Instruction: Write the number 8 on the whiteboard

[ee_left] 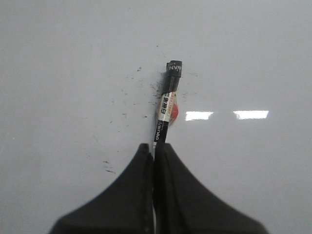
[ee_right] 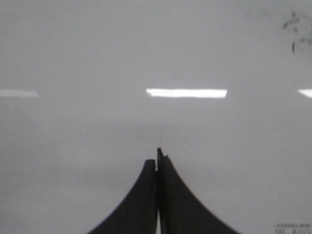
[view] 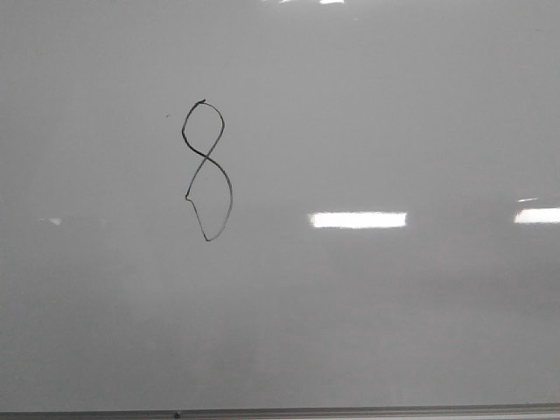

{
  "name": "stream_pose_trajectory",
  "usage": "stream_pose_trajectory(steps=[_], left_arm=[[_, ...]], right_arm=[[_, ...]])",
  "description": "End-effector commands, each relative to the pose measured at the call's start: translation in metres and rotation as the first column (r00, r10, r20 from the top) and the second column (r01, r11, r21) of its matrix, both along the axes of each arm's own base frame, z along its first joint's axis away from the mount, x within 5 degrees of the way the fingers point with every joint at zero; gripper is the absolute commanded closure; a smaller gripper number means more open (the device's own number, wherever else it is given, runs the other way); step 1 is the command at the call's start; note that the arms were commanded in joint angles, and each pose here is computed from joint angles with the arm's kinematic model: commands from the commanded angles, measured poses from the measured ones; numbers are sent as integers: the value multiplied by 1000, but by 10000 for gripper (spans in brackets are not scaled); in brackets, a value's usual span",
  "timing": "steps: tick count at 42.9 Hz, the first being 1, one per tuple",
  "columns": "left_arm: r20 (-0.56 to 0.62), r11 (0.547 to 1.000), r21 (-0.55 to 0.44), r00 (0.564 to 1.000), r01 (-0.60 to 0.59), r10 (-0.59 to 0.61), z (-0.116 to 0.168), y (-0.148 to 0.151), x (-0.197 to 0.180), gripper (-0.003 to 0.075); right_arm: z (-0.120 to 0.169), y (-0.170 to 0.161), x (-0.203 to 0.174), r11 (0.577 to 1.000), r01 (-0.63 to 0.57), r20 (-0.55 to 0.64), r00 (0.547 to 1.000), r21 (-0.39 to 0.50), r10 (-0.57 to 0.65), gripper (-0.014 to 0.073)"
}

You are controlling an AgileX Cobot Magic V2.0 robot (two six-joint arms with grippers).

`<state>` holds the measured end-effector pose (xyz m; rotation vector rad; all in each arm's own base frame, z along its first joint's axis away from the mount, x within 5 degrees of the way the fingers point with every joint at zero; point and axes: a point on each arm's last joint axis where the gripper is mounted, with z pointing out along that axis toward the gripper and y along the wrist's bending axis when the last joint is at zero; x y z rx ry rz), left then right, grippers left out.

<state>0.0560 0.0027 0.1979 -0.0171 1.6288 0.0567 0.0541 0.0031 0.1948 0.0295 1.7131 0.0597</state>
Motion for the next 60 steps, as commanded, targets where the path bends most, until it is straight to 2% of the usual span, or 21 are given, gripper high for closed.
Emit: stream_pose_trajectory(steps=[1,7,60], left_arm=[[82,1000,-6,997,0,0,4,0,0,741],[82,1000,-6,997,0,0,4,0,0,741],[82,1000,-6,997,0,0,4,0,0,741]], right_arm=[[1,-3,1,1000,31,86,996,-2,-31,654],[-5,-2,1,1000,26,50,998,-2,-26,654],[-5,-2,1,1000,26,50,998,-2,-26,654]])
